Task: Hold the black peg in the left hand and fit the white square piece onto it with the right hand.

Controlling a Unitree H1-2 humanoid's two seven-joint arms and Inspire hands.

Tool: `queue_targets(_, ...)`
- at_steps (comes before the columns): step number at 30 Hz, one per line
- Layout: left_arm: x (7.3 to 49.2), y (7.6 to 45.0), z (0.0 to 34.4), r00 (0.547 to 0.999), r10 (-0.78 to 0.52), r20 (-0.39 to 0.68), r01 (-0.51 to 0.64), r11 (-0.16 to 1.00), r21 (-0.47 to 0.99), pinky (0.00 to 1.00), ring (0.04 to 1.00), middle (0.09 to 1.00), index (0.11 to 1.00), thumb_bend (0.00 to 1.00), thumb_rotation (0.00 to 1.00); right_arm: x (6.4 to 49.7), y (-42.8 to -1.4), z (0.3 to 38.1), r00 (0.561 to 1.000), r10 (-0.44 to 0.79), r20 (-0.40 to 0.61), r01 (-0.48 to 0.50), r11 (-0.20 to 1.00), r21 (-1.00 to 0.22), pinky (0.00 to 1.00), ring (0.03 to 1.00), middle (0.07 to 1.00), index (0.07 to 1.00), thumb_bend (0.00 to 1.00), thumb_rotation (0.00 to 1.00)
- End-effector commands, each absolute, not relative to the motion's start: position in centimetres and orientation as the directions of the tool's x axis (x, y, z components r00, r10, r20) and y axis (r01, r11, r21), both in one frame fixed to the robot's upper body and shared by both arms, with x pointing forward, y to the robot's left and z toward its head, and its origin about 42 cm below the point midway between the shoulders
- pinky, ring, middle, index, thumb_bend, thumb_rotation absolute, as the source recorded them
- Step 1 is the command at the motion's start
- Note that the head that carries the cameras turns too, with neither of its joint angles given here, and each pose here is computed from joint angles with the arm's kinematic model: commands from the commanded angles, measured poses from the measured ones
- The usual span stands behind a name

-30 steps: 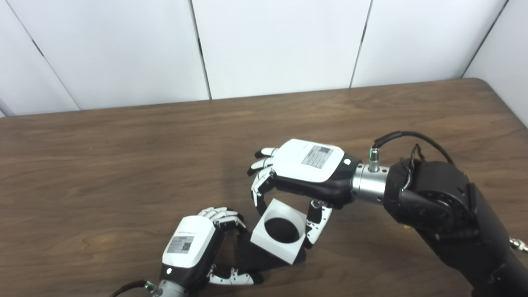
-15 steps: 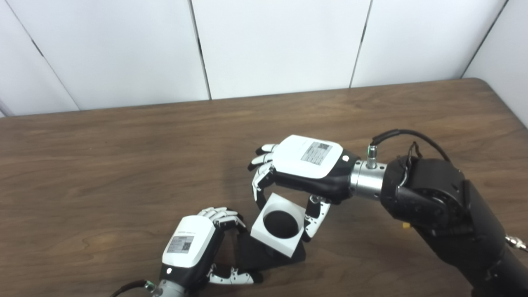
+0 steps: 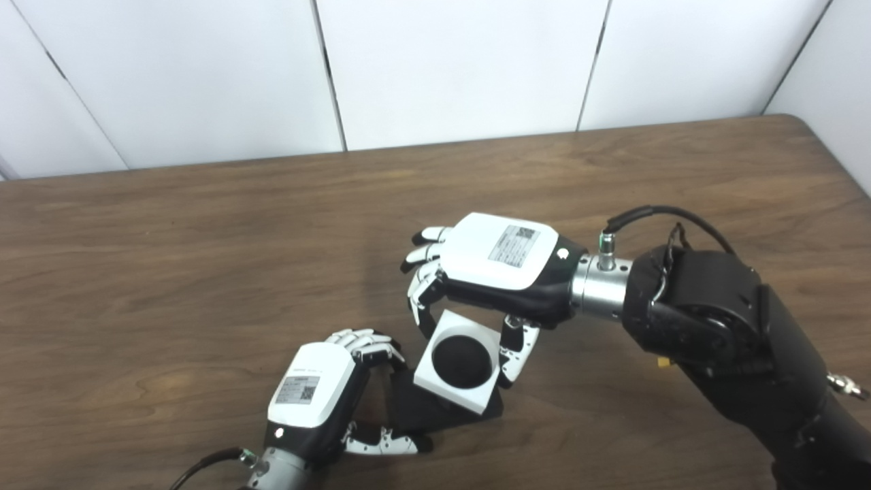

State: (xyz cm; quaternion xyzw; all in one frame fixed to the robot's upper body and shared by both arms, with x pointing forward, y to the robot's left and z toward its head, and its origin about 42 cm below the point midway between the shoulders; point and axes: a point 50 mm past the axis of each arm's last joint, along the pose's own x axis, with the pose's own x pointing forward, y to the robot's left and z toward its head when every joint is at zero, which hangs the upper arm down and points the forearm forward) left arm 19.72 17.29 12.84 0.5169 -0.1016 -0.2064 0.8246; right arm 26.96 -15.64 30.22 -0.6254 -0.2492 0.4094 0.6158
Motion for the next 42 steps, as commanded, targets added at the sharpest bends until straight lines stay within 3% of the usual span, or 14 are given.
queue_targets(1,19.0,17.1,12.2,0.882,-0.459,-0.109,0.298,0.362,0.883,0.81,0.799,0.748,0.490,0.51,0.05,27.3,-15.4,30.5,0.529,0.823,-0.206,-0.181,-0.128,-0.975,0.95,0.868,0.722,0.480,0.52,0.13)
queue_targets(36,19.0,17.1,12.4,0.881,-0.461,-0.108,0.298,0.362,0.883,0.80,0.793,0.745,0.490,0.51,0.05,28.9,-16.5,30.3,0.588,0.781,-0.210,-0.162,-0.141,-0.977,0.92,0.865,0.712,0.492,0.52,0.15)
queue_targets(37,19.0,17.1,12.4,0.881,-0.460,-0.109,0.298,0.361,0.884,0.80,0.792,0.745,0.490,0.51,0.05,28.8,-16.5,30.3,0.589,0.780,-0.213,-0.165,-0.142,-0.976,0.92,0.867,0.713,0.541,0.74,0.19)
queue_targets(38,19.0,17.1,12.3,0.881,-0.460,-0.108,0.297,0.361,0.884,0.80,0.792,0.745,0.490,0.51,0.05,28.8,-16.5,30.4,0.589,0.779,-0.214,-0.168,-0.141,-0.976,0.92,0.869,0.716,0.568,0.86,0.21)
queue_targets(39,19.0,17.1,12.3,0.881,-0.460,-0.109,0.298,0.361,0.884,0.80,0.792,0.745,0.490,0.51,0.05,28.7,-16.5,30.4,0.590,0.779,-0.214,-0.170,-0.140,-0.976,0.92,0.870,0.718,0.586,0.94,0.23)
queue_targets(42,19.1,17.1,12.3,0.881,-0.460,-0.110,0.298,0.360,0.884,0.81,0.794,0.745,0.490,0.51,0.05,28.6,-16.5,30.5,0.591,0.779,-0.210,-0.173,-0.132,-0.976,0.92,0.867,0.720,0.597,0.99,0.27)
